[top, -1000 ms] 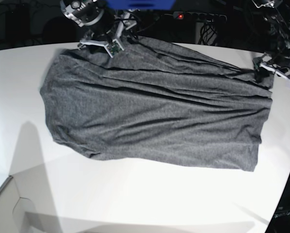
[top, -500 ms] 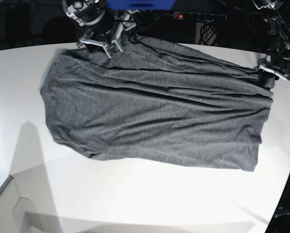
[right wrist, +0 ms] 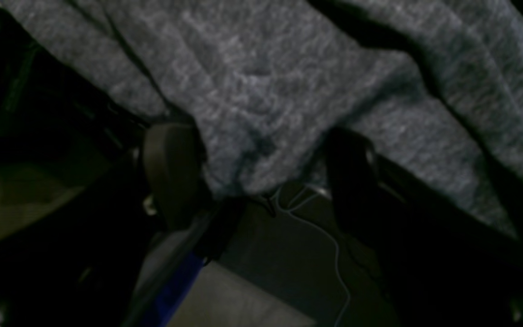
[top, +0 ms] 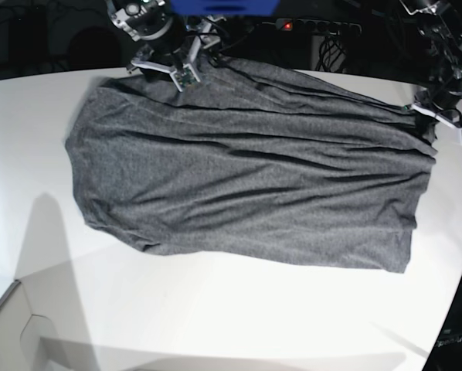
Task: Layout the t-shirt on the table in an organized manner, then fold the t-shirt properly
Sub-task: 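Lift the shirt edge with both grippers and lay it back flat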
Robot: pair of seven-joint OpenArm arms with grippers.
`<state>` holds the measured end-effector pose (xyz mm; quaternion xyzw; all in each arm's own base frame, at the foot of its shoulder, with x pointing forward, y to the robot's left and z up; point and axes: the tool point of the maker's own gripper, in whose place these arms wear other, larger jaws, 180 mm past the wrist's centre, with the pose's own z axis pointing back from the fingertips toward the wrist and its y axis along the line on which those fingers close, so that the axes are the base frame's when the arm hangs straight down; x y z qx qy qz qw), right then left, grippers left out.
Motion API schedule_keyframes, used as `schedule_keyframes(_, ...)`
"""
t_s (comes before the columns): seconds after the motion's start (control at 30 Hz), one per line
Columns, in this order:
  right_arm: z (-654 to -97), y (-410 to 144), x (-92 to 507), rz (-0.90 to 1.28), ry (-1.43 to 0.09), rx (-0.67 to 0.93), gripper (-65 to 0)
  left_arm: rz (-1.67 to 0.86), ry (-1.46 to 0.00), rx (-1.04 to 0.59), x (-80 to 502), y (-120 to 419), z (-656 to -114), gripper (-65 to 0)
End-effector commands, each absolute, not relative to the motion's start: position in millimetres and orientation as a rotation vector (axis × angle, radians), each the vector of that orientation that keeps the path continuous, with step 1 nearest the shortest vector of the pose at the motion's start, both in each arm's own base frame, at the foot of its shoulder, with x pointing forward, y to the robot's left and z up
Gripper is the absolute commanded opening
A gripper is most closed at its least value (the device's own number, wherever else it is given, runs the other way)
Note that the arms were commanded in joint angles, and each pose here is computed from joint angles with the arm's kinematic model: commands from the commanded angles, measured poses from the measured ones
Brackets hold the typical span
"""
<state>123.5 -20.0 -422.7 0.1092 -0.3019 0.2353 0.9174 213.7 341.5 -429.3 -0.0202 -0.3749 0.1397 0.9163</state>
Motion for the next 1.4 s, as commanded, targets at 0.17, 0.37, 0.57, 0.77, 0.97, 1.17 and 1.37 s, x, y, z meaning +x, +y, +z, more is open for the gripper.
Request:
schedule_keyframes(0.17, -415, -6, 125, 0.487, -0.644, 0.273, -48.6, 0.272, -0.729, -0.021, 208, 345, -432, -65.0)
schedule_keyframes(0.37, -415, -9, 124, 0.493, -0.639, 0.269, -65.0, 0.273, -0.742, -0.018, 209, 346, -428, -65.0)
schedule_keyframes(0.57, -406, -18, 124, 0.517, -0.659, 0.248, -65.0, 0.227, -0.801, 0.024, 219, 350, -402, -65.0)
schedule_keyframes(0.77, -387, -29, 135, 0.527, -0.717, 0.215, -65.0, 0.173, -0.875, 0.062, 233, 349, -371, -65.0)
schedule_keyframes(0.97, -387, -40, 139, 0.543, -0.726, 0.188, -65.0, 0.142, -0.91, 0.088, 239, 348, -355, -65.0)
schedule_keyframes(1.17, -379, -46, 157, 0.543, -0.771, 0.163, -65.0, 0.137, -0.917, 0.083, 244, 346, -354, -65.0)
schedule_keyframes(1.37, -367, -51, 189, 0.572, -0.843, 0.124, -65.0, 0.143, -0.953, 0.073, 259, 345, -347, -65.0)
